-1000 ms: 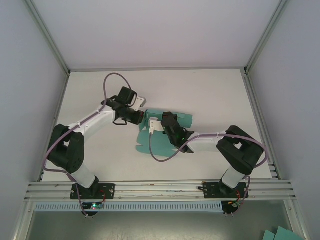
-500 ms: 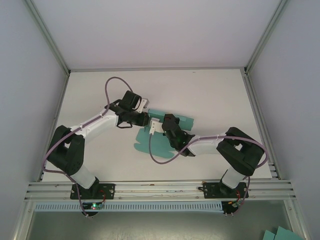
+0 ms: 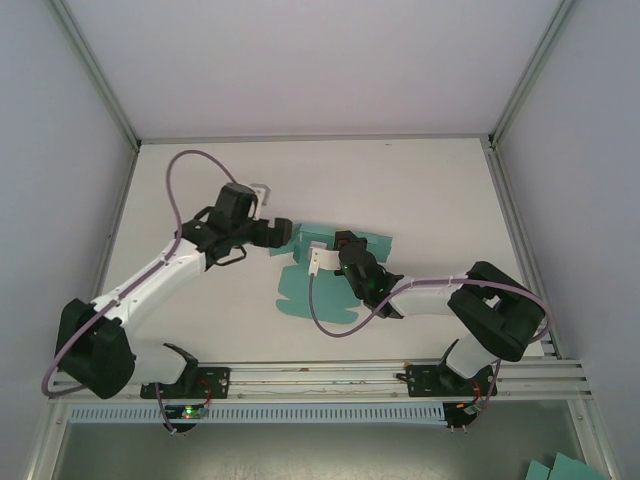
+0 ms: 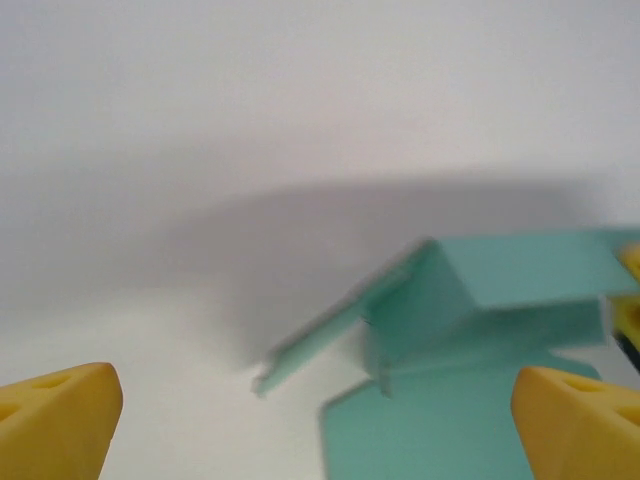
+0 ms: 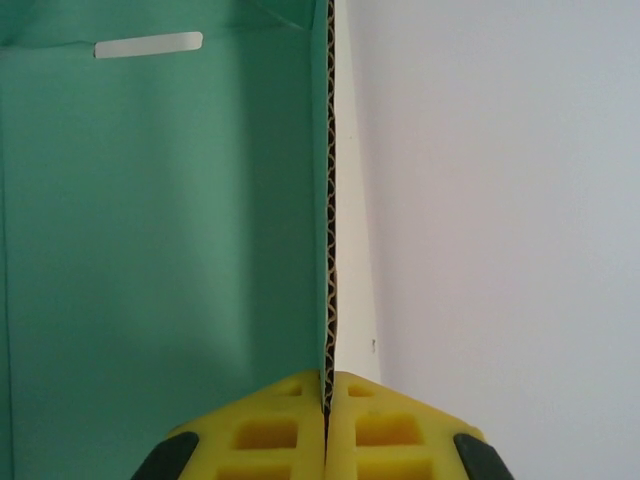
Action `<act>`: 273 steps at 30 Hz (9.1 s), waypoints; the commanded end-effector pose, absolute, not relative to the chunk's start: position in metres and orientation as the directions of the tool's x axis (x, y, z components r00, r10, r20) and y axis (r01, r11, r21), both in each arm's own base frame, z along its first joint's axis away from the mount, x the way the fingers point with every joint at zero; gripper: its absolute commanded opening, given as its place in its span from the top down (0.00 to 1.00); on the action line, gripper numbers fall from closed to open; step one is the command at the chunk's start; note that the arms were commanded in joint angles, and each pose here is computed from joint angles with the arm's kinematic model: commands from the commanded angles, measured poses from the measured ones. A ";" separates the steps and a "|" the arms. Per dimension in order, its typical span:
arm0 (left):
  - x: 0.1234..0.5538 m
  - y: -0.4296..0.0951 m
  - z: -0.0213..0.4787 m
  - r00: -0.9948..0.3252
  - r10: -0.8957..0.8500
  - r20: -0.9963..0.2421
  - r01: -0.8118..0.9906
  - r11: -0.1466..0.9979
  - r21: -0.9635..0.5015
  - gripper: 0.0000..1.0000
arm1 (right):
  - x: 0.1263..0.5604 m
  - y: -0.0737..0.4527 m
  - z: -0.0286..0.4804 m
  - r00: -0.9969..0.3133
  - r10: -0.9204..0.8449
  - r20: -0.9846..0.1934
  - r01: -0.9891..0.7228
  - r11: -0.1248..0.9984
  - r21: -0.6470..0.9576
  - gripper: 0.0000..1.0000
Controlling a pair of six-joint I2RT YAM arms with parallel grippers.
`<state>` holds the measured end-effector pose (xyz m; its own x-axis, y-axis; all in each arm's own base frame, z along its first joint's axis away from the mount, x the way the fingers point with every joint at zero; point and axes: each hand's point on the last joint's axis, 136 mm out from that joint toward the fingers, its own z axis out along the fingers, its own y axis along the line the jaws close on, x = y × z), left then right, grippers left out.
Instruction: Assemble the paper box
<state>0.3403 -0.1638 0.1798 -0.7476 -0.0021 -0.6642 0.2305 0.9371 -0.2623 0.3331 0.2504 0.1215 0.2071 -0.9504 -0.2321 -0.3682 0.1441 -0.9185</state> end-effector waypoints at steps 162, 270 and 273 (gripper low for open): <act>0.385 -0.198 0.074 -0.649 -0.026 -0.760 0.519 0.715 -0.468 0.28 | 0.339 0.254 0.093 0.287 -0.949 0.128 -0.296 -0.215 -0.931 1.00; 0.421 -0.268 0.071 -0.464 0.069 -0.883 0.497 0.846 -0.195 1.00 | 0.314 0.255 0.062 0.220 -0.966 -0.133 -0.553 -0.011 -0.833 1.00; 0.424 -0.258 0.056 -0.488 0.050 -0.871 0.377 0.912 -0.159 1.00 | 0.314 0.253 0.058 0.208 -0.969 -0.136 -0.560 -0.003 -0.829 1.00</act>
